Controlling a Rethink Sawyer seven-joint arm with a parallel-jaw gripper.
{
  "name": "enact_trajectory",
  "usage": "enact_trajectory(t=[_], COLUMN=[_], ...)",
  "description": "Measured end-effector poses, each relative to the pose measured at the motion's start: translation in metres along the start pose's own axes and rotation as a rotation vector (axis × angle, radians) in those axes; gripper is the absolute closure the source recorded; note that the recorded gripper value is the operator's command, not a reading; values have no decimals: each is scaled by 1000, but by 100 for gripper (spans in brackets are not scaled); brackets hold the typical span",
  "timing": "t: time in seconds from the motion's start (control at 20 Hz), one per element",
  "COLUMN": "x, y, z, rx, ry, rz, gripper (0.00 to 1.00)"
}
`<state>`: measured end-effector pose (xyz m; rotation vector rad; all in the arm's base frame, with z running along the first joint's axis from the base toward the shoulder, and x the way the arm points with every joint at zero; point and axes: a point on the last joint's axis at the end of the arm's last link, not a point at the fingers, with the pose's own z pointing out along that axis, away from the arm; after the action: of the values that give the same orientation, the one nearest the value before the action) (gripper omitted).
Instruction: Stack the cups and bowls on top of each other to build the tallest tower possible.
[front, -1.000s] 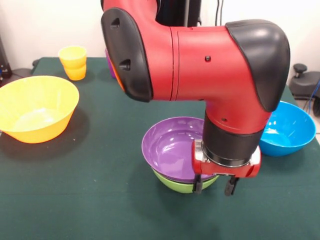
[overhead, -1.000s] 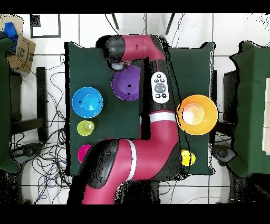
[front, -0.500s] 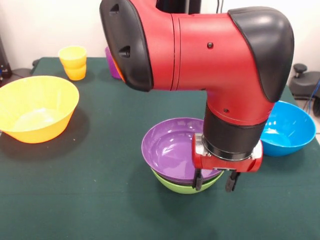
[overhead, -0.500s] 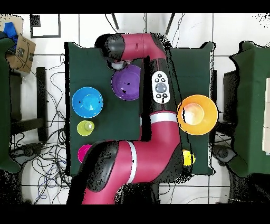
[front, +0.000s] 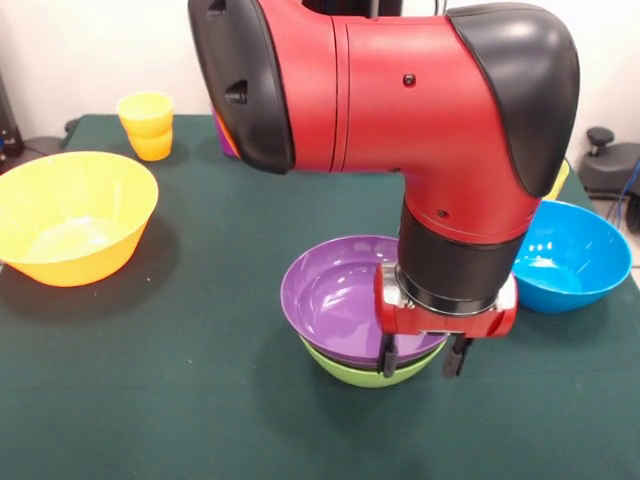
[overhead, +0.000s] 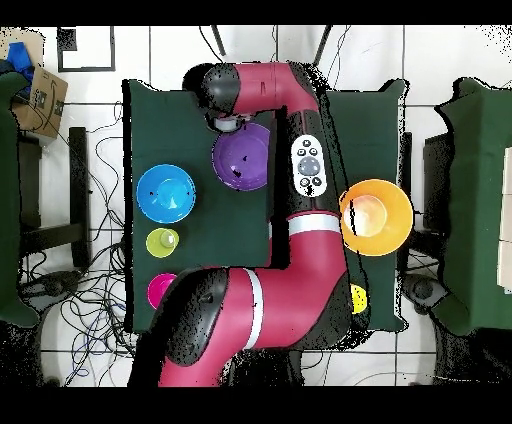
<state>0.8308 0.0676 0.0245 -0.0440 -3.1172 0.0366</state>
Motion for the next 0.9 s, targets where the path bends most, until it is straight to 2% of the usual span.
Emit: enact_trajectory(t=[0.2, 0.6, 0.9], x=[3, 6, 12], y=[-1, -1, 6], z=[-3, -4, -12], rx=[6, 17, 28], ry=[5, 12, 16], rz=[-27, -34, -52], gripper=[0, 0, 0])
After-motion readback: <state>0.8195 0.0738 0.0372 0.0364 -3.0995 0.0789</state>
